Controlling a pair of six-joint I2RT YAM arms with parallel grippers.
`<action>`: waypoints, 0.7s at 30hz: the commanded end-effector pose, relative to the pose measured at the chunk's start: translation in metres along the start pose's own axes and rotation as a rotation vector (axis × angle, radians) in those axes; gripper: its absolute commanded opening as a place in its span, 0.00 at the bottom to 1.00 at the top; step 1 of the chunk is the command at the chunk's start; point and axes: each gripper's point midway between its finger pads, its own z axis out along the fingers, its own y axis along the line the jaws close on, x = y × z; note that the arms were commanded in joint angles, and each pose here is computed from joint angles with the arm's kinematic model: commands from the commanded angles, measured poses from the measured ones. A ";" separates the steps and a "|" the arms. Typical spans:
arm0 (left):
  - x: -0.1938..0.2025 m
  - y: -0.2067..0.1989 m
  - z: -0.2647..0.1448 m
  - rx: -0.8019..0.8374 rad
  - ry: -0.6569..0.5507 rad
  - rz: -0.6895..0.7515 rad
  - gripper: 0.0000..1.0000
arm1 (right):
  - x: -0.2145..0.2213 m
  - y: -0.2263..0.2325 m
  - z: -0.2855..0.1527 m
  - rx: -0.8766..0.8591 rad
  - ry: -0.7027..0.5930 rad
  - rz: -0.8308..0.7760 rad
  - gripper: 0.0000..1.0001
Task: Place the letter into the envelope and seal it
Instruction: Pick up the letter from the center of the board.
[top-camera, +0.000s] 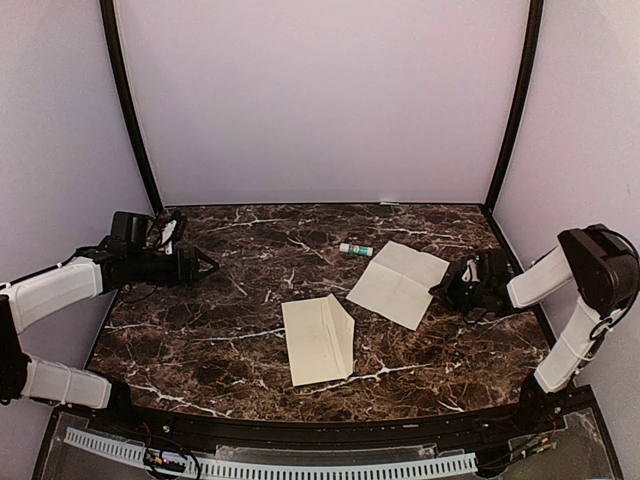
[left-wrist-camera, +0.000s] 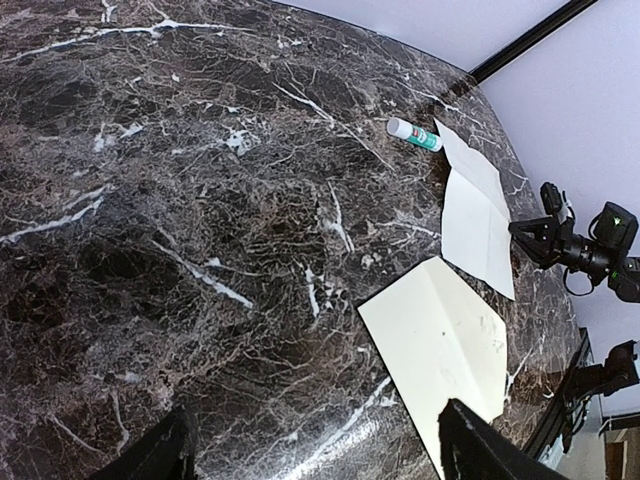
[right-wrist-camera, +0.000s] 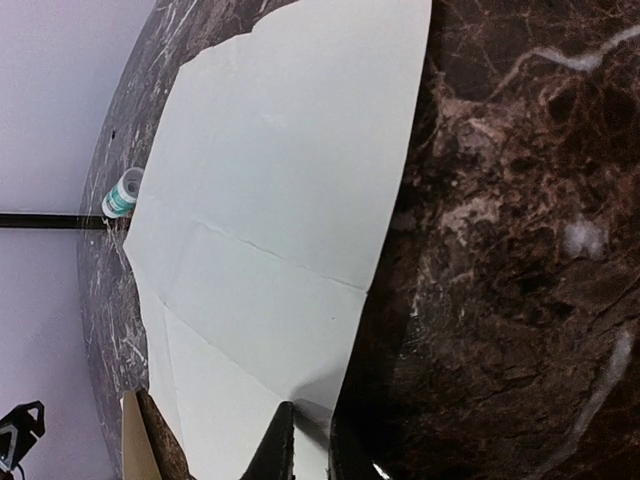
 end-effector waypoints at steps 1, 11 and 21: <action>0.003 0.000 0.001 0.002 0.009 0.016 0.82 | 0.006 -0.014 0.001 0.027 0.014 0.022 0.05; 0.001 -0.006 -0.002 0.018 -0.008 0.029 0.82 | 0.002 0.007 -0.020 -0.029 -0.020 -0.026 0.00; -0.003 -0.074 -0.012 0.152 -0.048 0.046 0.82 | -0.002 0.080 -0.090 -0.181 -0.055 -0.238 0.00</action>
